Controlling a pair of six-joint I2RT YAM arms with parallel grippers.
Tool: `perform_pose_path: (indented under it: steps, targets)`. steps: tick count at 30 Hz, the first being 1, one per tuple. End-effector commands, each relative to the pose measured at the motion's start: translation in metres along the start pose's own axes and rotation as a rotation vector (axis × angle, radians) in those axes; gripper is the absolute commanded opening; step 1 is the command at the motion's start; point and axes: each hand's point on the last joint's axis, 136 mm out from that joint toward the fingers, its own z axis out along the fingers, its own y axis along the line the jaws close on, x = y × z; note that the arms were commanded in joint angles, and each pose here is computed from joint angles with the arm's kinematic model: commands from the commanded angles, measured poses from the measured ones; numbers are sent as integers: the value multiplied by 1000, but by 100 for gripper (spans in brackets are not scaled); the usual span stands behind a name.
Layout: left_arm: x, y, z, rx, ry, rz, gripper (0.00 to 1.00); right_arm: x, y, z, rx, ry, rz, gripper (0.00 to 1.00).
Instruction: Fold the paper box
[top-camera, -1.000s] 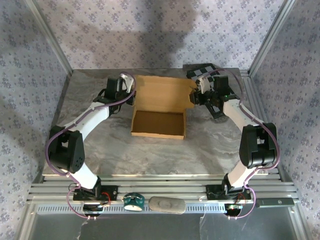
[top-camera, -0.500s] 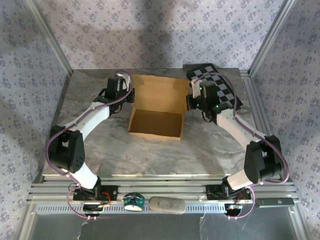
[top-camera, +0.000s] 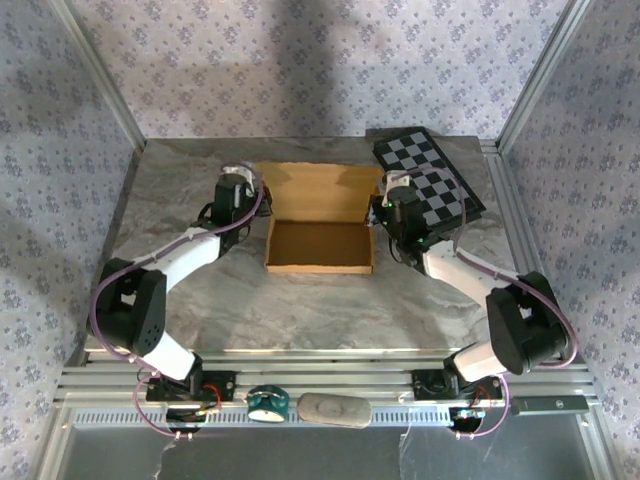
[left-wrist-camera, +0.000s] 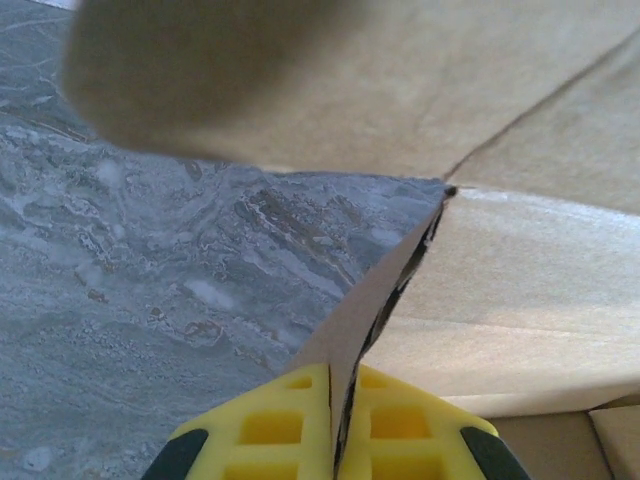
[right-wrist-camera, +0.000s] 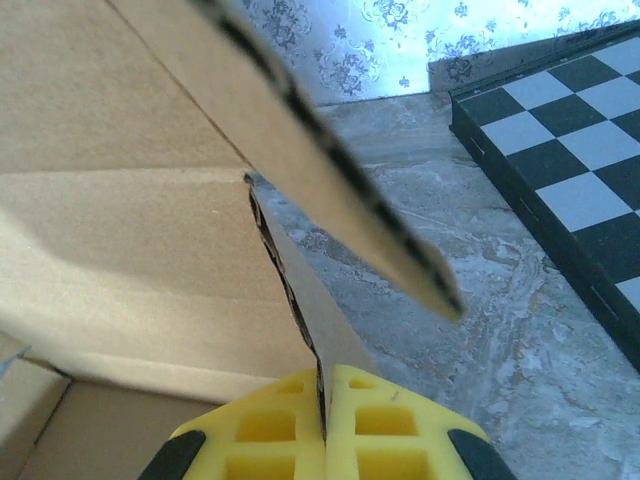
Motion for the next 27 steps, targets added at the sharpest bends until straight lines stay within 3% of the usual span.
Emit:
perform_pose_path:
  steps: [1,15,27]
  targets:
    - [-18,-10,-11,43,-81,-101,0,-32,18,1,-31,-109,74,0]
    - [26,11,-37,18,-92,-222,7,21,4,-31,-19,-40,57,0]
    - [54,19,-53,-28,-68,-245,1,43,17,-39,-59,11,57,2]
